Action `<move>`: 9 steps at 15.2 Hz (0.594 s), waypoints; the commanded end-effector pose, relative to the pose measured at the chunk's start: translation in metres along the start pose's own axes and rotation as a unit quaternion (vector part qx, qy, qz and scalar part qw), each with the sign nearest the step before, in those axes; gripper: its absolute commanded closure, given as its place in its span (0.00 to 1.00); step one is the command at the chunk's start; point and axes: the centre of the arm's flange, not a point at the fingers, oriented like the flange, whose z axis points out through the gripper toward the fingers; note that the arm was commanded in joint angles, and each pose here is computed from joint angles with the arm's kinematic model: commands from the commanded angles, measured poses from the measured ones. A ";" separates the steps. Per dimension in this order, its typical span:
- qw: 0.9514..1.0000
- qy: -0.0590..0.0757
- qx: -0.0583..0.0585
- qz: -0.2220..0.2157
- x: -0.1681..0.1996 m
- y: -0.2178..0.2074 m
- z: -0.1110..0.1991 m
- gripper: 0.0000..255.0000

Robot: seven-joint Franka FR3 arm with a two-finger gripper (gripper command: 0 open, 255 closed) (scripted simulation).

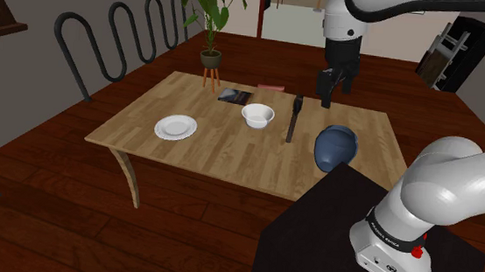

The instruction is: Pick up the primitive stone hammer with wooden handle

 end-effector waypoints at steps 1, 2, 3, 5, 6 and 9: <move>1.000 0.000 0.000 0.000 0.000 0.000 0.000 0.00; 1.000 0.001 0.002 0.009 0.011 0.005 0.005 0.00; 1.000 0.001 0.005 0.019 0.022 0.010 0.011 0.00; 0.999 0.002 0.010 0.038 0.044 0.021 0.022 0.00; 0.999 0.003 0.012 0.047 0.054 0.027 0.027 0.00; 0.997 0.005 0.020 0.075 0.086 0.046 0.044 0.00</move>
